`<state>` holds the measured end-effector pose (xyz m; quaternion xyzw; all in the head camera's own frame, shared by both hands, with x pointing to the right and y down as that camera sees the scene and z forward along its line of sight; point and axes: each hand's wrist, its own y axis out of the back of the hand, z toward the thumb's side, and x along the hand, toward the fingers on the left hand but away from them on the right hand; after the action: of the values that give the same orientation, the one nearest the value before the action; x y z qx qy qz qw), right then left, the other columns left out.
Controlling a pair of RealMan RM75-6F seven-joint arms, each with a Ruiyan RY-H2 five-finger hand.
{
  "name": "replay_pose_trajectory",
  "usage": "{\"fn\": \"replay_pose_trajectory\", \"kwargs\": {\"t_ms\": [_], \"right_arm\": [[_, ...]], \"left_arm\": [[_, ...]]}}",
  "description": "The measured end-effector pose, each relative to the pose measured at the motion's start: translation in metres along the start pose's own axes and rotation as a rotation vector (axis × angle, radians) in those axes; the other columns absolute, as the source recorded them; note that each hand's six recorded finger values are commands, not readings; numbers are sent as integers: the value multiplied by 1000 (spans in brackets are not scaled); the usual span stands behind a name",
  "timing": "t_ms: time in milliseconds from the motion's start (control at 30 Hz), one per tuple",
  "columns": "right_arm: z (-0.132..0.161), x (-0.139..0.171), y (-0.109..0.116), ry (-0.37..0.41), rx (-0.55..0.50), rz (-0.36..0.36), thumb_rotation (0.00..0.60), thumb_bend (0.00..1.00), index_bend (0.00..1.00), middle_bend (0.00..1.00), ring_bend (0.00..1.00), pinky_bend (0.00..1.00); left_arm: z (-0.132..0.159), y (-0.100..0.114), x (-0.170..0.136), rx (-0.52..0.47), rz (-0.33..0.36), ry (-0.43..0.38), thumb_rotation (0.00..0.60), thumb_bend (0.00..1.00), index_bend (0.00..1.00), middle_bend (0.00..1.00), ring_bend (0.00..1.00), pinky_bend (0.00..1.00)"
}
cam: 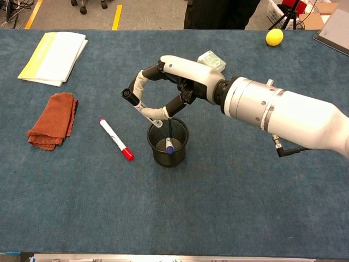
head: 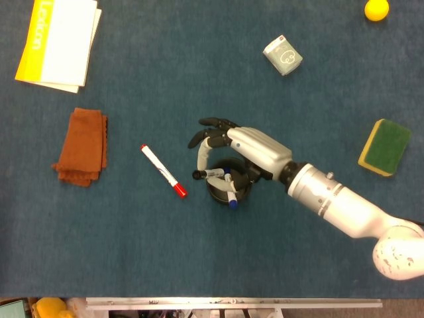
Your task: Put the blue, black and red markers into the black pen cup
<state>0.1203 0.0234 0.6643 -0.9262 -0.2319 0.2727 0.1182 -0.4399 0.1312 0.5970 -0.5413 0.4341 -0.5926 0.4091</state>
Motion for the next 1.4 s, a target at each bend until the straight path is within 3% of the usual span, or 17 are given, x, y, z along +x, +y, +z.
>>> {"fn": "replay_pose_trajectory", "kwargs": {"t_ms": [200,267,433,533,733,967,1400], "right_arm": [[-16,0,-7,-29,25,23,600,321,584,285,0,6],[-19,0,-9,-32,40,28,600,319,517,274,0,5],[-23,-1,-11,-26,64,33,600,295,217,206,0,0],[-21,0,-8,-16,69,21,600,292,144,189,0,0],[-18,7,7,-7,61,-29,600,294,140,188,0,0],[-27,22,41,-39,135,-164,600,322,143,197,0,0],[-74,85,91,-280,546,-281,600,345,219,211,0,0]], "left_arm": [[1,-2,0,-3,-4,-8,600,332,329,226,171,166],[1,-2,1,-5,-4,-7,600,331,329,226,171,166],[0,-2,1,-5,-5,-9,600,332,329,226,171,165],[2,-4,2,-9,-20,-21,600,332,329,226,172,165],[9,-3,8,-7,-40,-67,600,332,330,226,171,165],[21,-5,25,-25,-78,-154,600,332,333,226,171,166],[59,-22,68,-47,-153,-399,600,331,331,226,163,166]]}}
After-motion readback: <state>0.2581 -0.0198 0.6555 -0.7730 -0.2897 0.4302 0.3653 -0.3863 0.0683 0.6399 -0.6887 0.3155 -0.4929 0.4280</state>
